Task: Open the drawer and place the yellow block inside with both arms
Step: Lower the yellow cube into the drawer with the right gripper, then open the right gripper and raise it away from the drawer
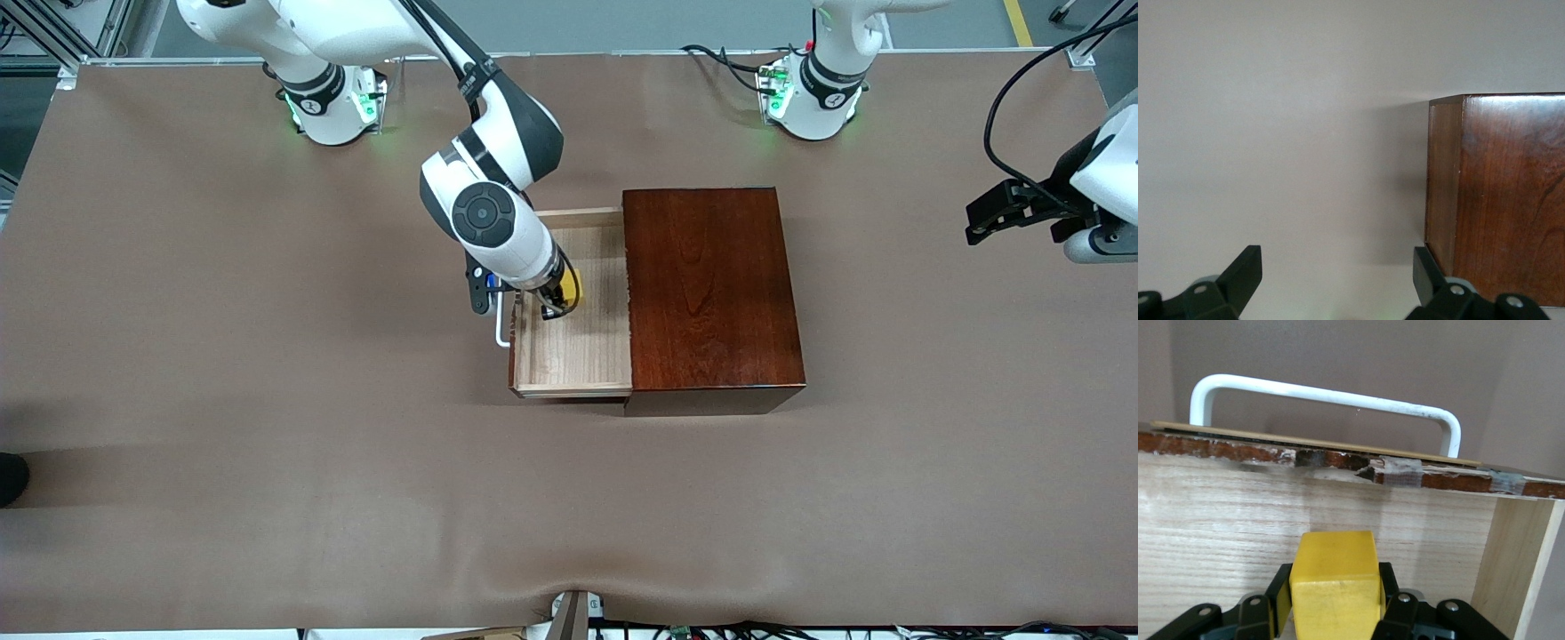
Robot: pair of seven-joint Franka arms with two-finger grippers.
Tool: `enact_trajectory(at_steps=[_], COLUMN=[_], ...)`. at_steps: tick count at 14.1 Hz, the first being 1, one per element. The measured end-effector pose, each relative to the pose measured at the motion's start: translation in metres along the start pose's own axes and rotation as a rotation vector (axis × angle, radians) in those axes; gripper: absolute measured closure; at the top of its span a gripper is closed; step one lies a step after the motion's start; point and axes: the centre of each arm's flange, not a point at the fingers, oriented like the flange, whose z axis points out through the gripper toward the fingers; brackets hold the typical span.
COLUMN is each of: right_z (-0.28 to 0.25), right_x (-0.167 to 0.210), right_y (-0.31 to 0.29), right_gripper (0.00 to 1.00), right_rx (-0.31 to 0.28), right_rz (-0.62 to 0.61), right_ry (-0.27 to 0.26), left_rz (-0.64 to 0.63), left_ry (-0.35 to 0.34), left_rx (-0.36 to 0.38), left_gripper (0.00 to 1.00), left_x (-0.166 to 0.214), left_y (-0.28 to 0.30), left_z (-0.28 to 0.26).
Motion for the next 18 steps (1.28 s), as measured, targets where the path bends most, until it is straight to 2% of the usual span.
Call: enact_trajectory(at_steps=[7,8,12,16,18], right_z=[0.015,0.015,0.014,-0.006,-0.034], right_x=[0.001,0.001,0.003,0.0,0.002], right_y=[-0.001,-0.001,-0.002,-0.005,-0.009], right_gripper=[0.44,0.39,0.01,0.0,0.0], right_rx=[-0.017,-0.017,-0.017,-0.017,-0.034], right_rz=[0.001,0.002,0.007,0.003,-0.012], right_ry=[0.011,0.011,0.014,0.013,0.039], left_rz=[0.003,0.003,0.002,0.002,0.002], left_ry=[0.001,0.001,0.001,0.001,0.001], left_rx=[0.0,0.0,0.0,0.0,0.0], left_gripper=[0.0,0.0,0.0,0.0,0.0], left_x=[0.0,0.0,0.0,0.0,0.0], left_y=[0.001,0.001,0.001,0.001,0.001], left_z=[0.0,0.0,0.0,0.0,0.0])
